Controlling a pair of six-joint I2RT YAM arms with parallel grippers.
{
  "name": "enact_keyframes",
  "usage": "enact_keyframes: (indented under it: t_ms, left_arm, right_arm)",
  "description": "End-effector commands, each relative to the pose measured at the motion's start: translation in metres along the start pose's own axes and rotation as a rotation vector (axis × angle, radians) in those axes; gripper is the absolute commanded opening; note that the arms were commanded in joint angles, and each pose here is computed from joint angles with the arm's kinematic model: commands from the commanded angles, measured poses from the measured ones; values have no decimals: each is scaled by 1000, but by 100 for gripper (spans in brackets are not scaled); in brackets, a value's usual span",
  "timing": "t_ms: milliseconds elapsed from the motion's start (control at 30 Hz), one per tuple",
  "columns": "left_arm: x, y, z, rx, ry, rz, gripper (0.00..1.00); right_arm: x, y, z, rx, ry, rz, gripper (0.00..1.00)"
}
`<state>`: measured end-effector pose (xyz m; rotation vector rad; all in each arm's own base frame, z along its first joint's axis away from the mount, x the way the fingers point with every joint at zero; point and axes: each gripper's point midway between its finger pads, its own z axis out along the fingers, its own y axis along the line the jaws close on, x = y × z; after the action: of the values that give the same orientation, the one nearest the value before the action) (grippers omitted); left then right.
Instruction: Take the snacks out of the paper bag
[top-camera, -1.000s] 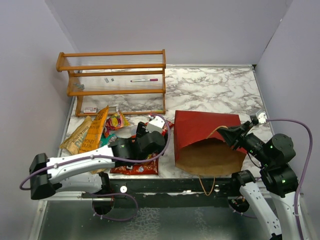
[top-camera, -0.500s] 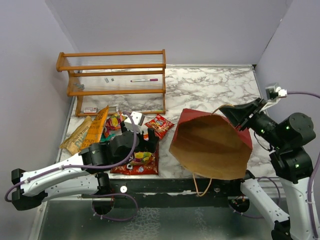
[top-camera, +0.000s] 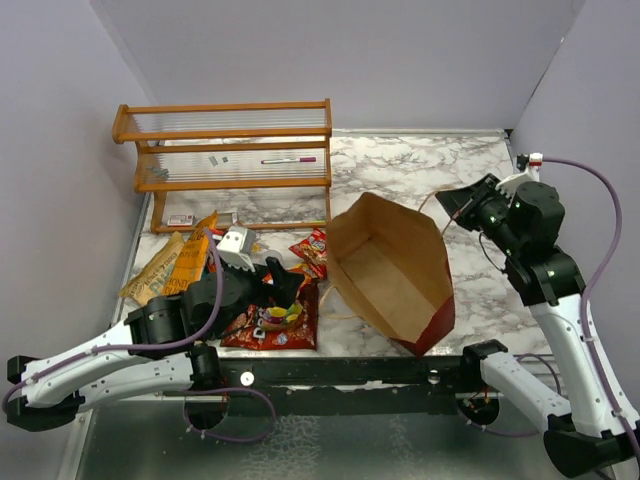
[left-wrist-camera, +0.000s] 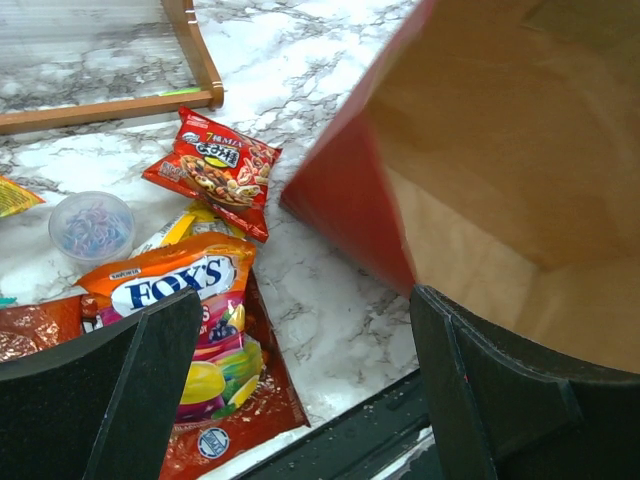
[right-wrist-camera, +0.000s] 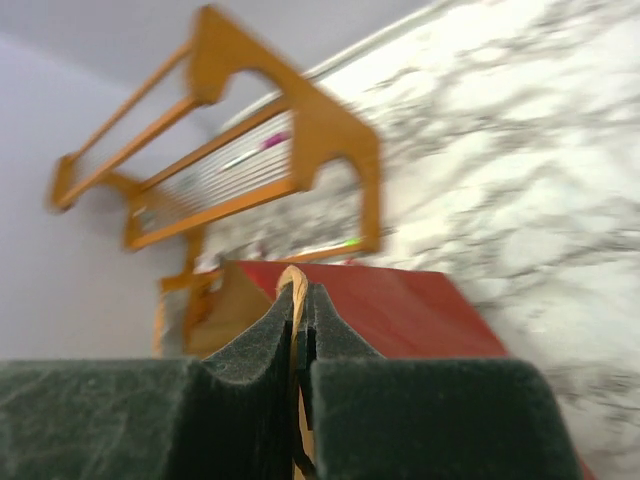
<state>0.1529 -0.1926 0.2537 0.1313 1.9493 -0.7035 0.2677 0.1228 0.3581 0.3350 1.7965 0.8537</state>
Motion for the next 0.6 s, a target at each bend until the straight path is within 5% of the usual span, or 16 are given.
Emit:
enact_keyframes:
  t_ms: [0,567]
  left_arm:
    - [8,-2,-8,42,30,-62,90]
    - [6,-7,-6,47,45,-30,96]
  right_arm:
    - [-35,-67,7,317,-230,-82,2]
    - [-46,-148,-38,688,-431,-213,2]
